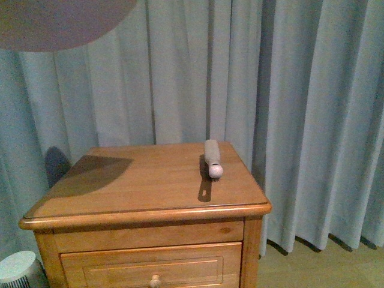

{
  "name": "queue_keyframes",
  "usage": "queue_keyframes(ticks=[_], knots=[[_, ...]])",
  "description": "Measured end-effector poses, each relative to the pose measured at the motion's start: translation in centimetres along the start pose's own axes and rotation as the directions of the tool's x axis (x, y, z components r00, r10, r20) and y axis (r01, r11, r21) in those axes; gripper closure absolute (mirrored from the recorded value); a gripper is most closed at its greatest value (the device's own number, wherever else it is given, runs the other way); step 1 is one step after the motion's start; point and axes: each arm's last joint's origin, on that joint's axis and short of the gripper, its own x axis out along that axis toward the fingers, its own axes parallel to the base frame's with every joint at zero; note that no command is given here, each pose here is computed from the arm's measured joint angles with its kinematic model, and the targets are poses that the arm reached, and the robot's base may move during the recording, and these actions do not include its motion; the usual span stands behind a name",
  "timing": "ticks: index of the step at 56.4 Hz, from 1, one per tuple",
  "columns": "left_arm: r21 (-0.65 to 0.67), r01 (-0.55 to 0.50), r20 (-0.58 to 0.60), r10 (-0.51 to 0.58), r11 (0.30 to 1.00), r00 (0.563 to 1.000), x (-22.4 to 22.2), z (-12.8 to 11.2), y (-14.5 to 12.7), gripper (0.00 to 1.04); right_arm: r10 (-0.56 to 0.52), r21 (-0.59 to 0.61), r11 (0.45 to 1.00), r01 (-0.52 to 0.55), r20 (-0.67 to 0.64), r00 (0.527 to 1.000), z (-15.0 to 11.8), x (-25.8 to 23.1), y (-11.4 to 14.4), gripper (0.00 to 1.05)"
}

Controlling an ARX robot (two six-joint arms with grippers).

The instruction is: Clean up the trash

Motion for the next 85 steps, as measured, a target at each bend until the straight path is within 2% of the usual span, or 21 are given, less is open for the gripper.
queue_keyframes(ticks=[9, 15, 40, 64, 68, 71, 74, 79, 85], knots=[[-0.030, -0.086, -0.016, 0.085, 0.996, 0.996, -1.4, -1.8, 1.5, 0.77, 0.000, 0.000, 1.000, 0.000, 0.000, 1.000, 0.0, 0.0, 0.0, 0.07], [-0.040, -0.106, -0.026, 0.105, 0.994, 0.994, -2.2, -2.8, 1.6, 0.77, 0.000, 0.000, 1.000, 0.000, 0.000, 1.000, 0.0, 0.0, 0.0, 0.07], [-0.113, -0.097, -0.058, 0.091, 0.989, 0.994, -4.7, -6.2, 0.5, 0.77, 0.000, 0.000, 1.000, 0.000, 0.000, 1.000, 0.0, 0.0, 0.0, 0.07], [-0.163, -0.075, -0.067, 0.064, 0.984, 0.996, -4.8, -7.0, 0.3, 0.77, 0.000, 0.000, 1.000, 0.000, 0.000, 1.000, 0.0, 0.0, 0.0, 0.07], [-0.165, -0.074, -0.067, 0.064, 0.984, 0.996, -4.8, -7.0, 0.3, 0.77, -0.190, -0.047, 0.979, 0.197, 0.131, 0.973, 1.3, 0.1, -0.2, 0.07], [-0.166, -0.074, -0.068, 0.064, 0.983, 0.996, -4.8, -7.1, 0.3, 0.77, -0.242, -0.047, 0.968, 0.248, 0.109, 0.964, 1.4, 0.9, -0.4, 0.07], [-0.166, -0.076, -0.068, 0.065, 0.983, 0.996, -4.9, -7.1, 0.3, 0.77, -0.219, -0.049, 0.974, 0.222, 0.049, 0.974, 1.6, 2.2, -0.3, 0.07], [-0.166, -0.076, -0.067, 0.065, 0.983, 0.996, -4.9, -7.1, 0.3, 0.77, -0.176, -0.024, 0.984, 0.176, 0.014, 0.984, 4.2, 5.1, 0.2, 0.07], [-0.166, -0.076, -0.067, 0.066, 0.983, 0.996, -4.9, -7.1, 0.3, 0.77, -0.071, 0.003, 0.997, 0.071, -0.051, 0.996, 7.2, 9.3, 1.4, 0.07]])
